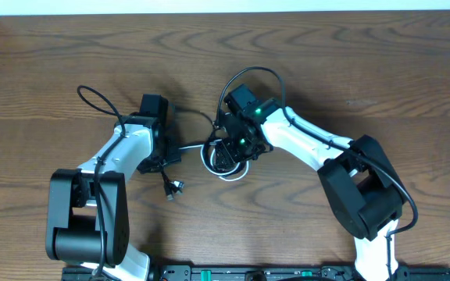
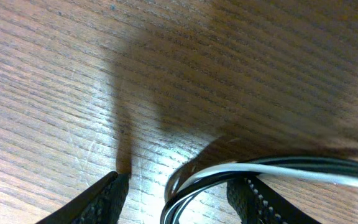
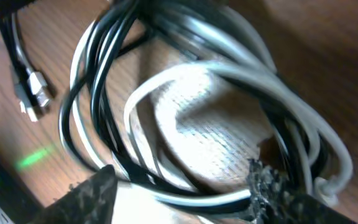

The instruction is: Untangle cables

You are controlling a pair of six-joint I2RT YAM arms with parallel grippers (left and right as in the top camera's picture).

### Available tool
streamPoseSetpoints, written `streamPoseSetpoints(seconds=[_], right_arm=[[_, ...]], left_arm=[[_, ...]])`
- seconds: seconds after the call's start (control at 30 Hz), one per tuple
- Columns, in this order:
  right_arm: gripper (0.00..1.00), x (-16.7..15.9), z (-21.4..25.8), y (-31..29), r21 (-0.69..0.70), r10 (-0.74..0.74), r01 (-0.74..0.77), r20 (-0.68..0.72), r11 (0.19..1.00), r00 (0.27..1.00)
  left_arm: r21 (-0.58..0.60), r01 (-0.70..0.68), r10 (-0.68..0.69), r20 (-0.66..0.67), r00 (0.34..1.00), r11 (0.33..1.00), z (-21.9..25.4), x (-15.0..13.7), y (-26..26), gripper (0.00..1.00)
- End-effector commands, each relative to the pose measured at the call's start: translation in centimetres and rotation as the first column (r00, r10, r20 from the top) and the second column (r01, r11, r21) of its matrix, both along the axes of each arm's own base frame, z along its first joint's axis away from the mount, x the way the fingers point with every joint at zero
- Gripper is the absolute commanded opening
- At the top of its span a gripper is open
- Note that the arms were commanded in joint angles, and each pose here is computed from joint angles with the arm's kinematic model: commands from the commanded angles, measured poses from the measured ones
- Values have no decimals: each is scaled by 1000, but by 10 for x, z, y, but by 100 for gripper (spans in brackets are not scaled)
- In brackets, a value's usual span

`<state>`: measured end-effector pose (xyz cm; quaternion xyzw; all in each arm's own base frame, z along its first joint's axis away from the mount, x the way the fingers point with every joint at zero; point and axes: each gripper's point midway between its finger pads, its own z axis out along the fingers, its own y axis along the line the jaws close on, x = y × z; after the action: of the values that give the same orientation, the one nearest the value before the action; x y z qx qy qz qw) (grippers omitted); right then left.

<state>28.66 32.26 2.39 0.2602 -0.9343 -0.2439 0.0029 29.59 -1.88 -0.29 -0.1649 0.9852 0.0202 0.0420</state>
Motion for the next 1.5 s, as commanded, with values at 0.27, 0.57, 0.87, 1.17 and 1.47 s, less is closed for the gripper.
streamPoseSetpoints(seconds=[0.27,0.57,0.87,1.17,1.47], right_arm=[[17,20,5,8,-143,-52,81,194,986,980],[15,17,-8,18,-237,-91,173,319,956,943],[24,20,-42,13,-300,-91,193,323,934,942],[20,26,-50,4,-318,-103,209,320,925,942],[98,17,-56,-6,-360,-92,198,291,911,952]], left_arm=[[2,6,-6,7,1000,1000,2,1,1,32],[2,6,-6,7,1000,1000,2,1,1,32],[2,6,-6,7,1000,1000,2,1,1,32],[2,6,-6,7,1000,1000,2,1,1,33],[2,6,-6,7,1000,1000,2,1,1,33]])
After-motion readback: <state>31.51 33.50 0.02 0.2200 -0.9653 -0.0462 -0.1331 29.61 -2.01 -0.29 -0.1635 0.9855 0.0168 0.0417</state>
